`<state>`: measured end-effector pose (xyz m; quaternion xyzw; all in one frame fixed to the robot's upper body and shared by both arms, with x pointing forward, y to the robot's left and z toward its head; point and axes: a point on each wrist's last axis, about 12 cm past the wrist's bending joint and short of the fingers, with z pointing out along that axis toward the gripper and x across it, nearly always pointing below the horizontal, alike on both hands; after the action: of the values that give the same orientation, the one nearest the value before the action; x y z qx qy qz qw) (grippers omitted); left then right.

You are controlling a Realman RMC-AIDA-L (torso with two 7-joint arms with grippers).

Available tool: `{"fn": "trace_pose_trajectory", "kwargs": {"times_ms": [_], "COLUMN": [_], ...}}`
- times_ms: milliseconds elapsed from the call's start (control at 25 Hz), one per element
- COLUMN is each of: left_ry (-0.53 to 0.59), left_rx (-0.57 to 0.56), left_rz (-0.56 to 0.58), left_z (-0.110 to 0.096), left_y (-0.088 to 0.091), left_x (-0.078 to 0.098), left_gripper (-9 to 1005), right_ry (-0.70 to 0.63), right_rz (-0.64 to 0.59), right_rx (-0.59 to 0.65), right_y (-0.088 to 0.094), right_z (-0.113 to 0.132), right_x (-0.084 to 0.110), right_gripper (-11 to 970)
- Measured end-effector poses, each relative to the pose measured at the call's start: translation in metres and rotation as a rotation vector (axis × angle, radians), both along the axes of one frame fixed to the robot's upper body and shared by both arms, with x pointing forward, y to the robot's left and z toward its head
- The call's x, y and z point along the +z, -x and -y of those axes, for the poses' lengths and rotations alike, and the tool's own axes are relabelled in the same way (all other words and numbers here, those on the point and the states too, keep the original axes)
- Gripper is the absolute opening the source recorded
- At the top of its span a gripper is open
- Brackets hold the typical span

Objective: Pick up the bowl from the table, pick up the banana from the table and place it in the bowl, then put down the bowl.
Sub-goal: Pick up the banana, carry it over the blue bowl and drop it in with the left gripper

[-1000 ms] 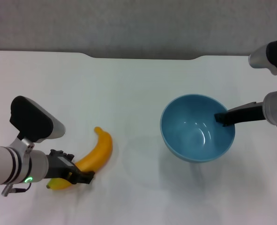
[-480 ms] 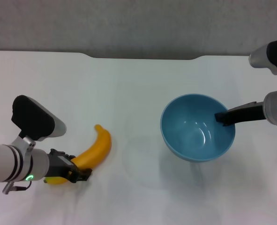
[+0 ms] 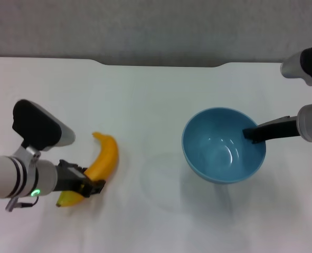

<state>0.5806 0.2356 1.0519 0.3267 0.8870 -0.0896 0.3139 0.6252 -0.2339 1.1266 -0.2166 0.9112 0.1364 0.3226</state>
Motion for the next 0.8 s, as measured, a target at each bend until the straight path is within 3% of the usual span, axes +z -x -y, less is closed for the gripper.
{"fn": "trace_pose_trajectory", "kwargs": {"times_ms": [120, 400, 800], "left_ry": [0.031, 0.164, 0.445], "left_rx": [0.001, 0.013, -0.097], "left_rz": [0.019, 0.093, 0.107], "left_z": [0.003, 0.015, 0.057], "left_y": [0.000, 0.012, 0.019], "left_x": [0.013, 0.065, 0.120], "left_gripper": [512, 524, 541], "right_ry": [0.002, -0.010, -0.088], "right_rz": [0.001, -0.037, -0.074], "right_rx": [0.003, 0.014, 0.048], "right_y": [0.000, 0.002, 0.001], "right_z": [-0.001, -0.012, -0.043], "right_x": [-0.001, -0.018, -0.028], "right_gripper": [25, 25, 25]}}
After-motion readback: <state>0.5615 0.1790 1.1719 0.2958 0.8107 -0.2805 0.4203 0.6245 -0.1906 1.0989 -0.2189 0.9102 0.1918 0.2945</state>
